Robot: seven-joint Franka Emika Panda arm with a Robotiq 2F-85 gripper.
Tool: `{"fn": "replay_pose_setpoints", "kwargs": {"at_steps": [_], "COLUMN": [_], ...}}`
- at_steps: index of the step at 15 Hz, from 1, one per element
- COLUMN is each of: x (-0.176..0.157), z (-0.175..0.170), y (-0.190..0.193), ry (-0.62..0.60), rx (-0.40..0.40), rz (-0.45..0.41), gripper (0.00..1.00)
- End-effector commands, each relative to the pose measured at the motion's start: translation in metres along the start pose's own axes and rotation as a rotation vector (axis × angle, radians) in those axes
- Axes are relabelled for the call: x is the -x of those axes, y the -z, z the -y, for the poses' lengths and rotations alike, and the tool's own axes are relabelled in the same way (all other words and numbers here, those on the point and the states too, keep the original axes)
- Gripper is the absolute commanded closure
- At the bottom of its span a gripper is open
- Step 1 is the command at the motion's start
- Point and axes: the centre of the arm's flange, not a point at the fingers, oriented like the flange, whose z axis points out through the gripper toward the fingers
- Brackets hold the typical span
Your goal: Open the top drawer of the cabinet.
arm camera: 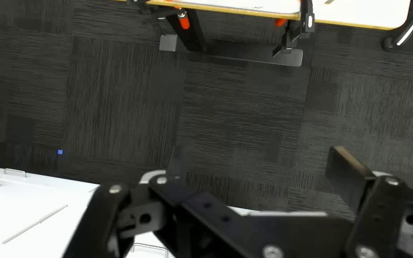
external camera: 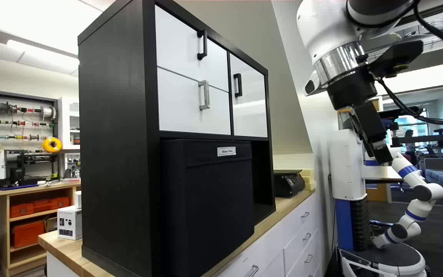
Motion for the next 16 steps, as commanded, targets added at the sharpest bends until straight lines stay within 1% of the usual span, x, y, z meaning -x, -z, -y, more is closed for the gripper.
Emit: {"fn": "replay_pose_setpoints", "kwargs": {"at_steps": [1,9,11,16], "x": [0.0,0.0,-0.003,-0.016], "z": [0.0,0.0,-0.003,-0.013], "y": [0.0,0.0,0.001,0.017], "ry": [0.0,0.002,0.006,-0.025], "rx": [0.0,-0.003,-0.011,-0.003], "rz": [0.0,-0.005,-0.043,-0.221], "gripper": [0.0,0.0,0.0,0.0]}}
